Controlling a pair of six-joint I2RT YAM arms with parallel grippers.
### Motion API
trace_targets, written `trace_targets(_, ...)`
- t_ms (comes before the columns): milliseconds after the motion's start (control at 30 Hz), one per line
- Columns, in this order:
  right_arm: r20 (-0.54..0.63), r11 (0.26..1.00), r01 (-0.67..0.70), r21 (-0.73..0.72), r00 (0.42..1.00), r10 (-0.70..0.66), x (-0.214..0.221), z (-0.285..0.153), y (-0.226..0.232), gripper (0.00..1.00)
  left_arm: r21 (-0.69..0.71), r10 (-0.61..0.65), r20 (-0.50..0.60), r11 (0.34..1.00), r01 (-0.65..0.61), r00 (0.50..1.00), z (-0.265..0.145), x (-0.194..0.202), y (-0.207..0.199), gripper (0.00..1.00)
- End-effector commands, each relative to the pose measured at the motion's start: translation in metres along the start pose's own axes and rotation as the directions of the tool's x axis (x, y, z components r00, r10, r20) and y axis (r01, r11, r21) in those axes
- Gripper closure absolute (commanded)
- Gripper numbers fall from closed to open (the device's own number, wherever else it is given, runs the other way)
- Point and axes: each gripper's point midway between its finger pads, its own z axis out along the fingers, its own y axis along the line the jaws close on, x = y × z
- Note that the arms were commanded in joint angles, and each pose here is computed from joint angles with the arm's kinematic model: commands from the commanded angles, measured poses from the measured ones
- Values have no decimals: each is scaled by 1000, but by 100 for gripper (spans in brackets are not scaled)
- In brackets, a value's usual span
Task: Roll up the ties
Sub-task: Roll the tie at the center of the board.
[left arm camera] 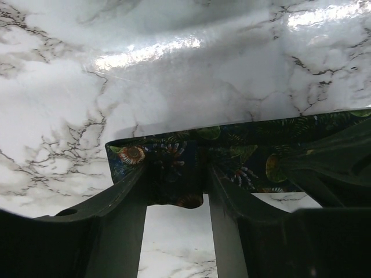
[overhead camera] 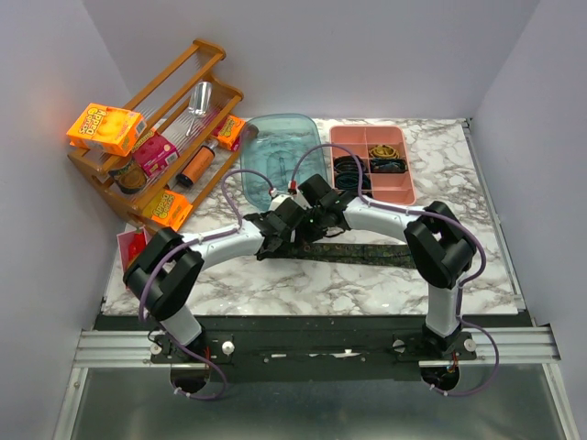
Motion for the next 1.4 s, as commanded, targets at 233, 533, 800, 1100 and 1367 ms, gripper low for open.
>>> trace_targets(233,27,997,62,-54,998,-61,-10,-9,13,99,149,-88,52,986,79,995,-16,-10,-17,42)
trace_targets(533,92,980,112,-162,991,-98,-41,-23,48,99,255,-244,100,943,212,965,-37,-28,11,37)
trace_targets(800,112,962,146,-232,986,-122,-53,-21,77,99,362,-400,85,865,346,912,-43,-27,39,32)
trace_targets(1100,41,962,128,-243,992,-122,-39,10,74,99,442,-500,35,784,435,865,-38,-20,52,31)
trace_targets(1367,-2,979,120,-165,993,-122,-22,27,50,99,487,-511,16,755,440,859,-33,-14,48,30)
